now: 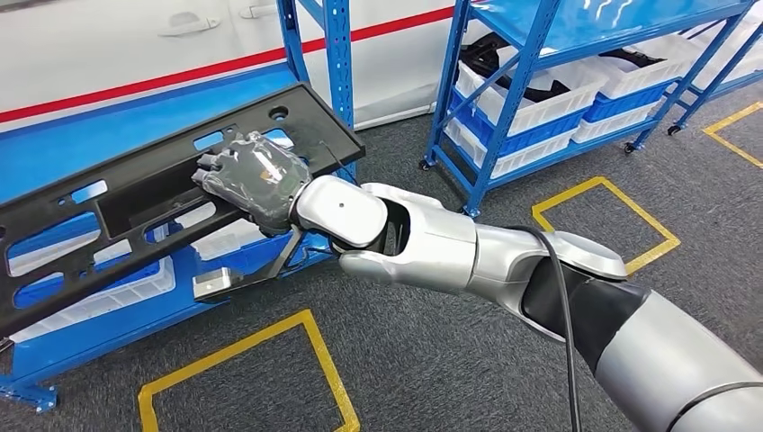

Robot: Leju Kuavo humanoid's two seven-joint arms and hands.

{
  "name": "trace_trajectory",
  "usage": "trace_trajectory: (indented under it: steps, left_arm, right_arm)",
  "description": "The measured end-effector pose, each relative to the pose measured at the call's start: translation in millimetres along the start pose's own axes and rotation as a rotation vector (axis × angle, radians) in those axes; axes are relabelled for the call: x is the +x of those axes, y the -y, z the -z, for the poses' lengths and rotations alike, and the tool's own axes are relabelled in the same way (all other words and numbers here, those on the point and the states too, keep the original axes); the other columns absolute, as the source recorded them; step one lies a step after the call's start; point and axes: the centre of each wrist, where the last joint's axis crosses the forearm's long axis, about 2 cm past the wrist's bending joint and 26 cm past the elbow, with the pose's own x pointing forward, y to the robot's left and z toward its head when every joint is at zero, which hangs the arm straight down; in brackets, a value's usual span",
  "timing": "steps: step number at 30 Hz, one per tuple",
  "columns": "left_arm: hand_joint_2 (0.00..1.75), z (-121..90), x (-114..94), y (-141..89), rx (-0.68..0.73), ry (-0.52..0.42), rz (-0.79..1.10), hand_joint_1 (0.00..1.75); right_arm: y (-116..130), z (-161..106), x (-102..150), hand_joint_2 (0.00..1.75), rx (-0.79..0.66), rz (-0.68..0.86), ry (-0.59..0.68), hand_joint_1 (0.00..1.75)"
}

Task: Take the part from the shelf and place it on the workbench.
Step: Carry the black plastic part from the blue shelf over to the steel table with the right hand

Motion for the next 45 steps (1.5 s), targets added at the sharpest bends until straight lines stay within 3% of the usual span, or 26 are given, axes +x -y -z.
trace_trajectory:
  steps: [12, 45]
  left_arm:
    - [1.75, 0.8, 1.3, -7.2, 0.006, -0.011, 0.023, 0.0]
    - [1.75, 2.3, 5.5, -14.1, 0.003, 0.001, 0.04, 0.0]
  right_arm:
    - [-10.2, -6.3, 1.7, 1.75, 0.009, 0.053, 0.001, 1.75]
    - [-1.9, -3.7, 3.3, 1.75, -0.004, 0.054, 0.0, 1.75]
